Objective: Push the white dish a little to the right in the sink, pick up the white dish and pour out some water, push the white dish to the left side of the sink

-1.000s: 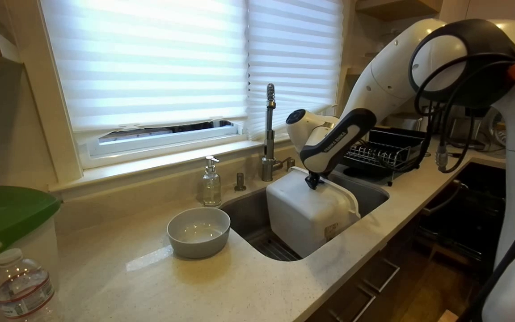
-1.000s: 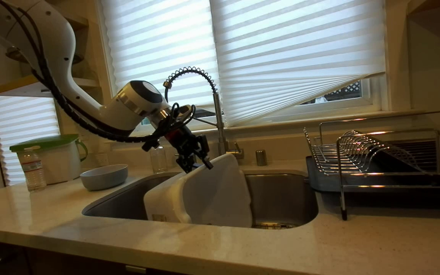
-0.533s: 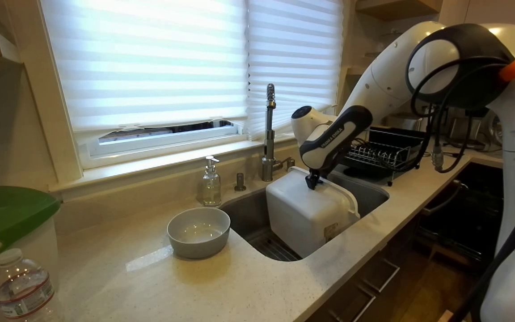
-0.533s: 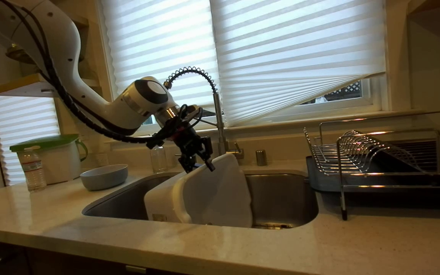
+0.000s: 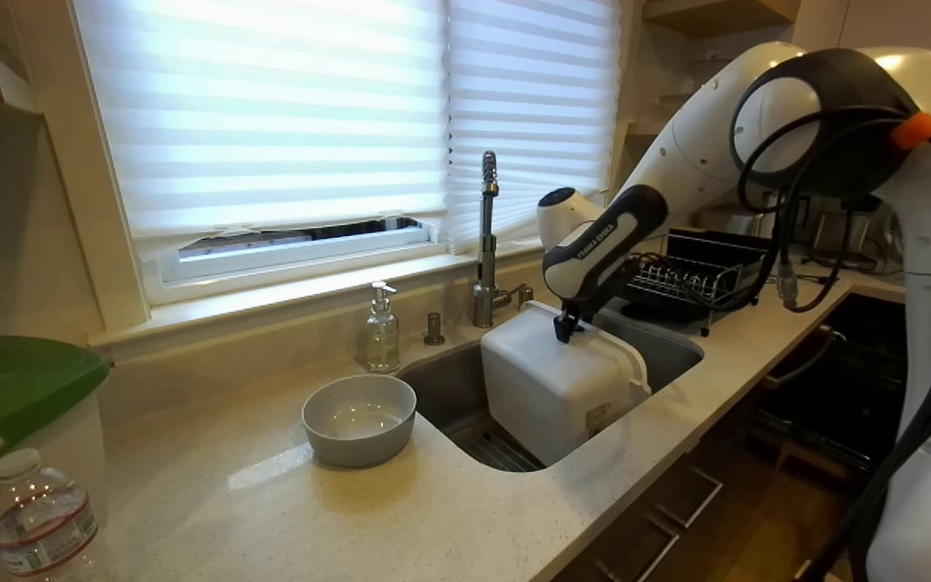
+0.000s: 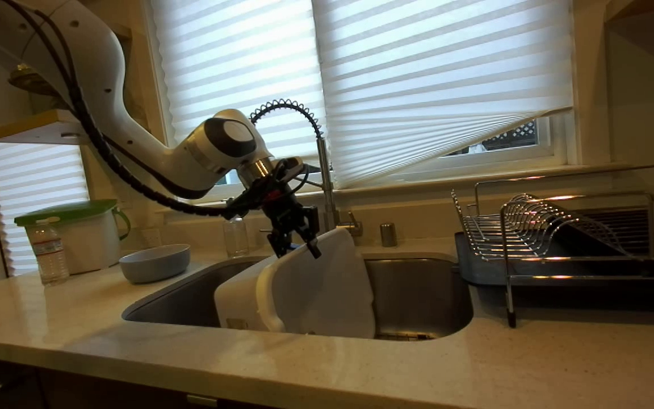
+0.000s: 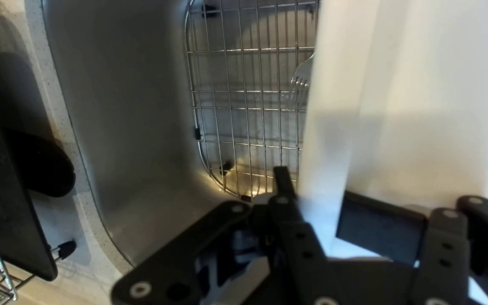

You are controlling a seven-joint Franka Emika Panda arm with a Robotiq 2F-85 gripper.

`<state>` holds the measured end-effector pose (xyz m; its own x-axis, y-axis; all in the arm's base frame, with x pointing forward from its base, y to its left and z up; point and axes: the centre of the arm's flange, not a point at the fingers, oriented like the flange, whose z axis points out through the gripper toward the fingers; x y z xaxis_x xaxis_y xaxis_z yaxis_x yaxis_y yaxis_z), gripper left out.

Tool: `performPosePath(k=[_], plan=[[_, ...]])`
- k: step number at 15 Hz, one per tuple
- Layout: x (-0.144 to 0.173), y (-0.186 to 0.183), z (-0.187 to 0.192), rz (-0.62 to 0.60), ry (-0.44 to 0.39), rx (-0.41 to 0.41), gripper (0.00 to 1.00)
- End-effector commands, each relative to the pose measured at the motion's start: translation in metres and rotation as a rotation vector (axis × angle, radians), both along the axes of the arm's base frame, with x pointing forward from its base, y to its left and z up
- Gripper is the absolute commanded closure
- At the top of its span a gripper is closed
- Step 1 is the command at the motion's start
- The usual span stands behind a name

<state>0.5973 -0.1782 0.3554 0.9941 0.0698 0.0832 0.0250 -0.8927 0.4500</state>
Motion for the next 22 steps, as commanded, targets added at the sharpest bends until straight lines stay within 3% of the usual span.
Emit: performPosePath(k=[1, 11, 18, 22], plan=[[0.004, -0.012, -0.042, -0.003, 0.029, 0.053, 0.94], [-0.001, 0.016, -0.020, 0.028, 0.017, 0.041, 0.94], [-0.016, 0.094, -0.015, 0.196, 0.041, -0.018, 0.94], [-0.028, 0.148, -0.024, 0.296, 0.070, -0.012, 0.94]])
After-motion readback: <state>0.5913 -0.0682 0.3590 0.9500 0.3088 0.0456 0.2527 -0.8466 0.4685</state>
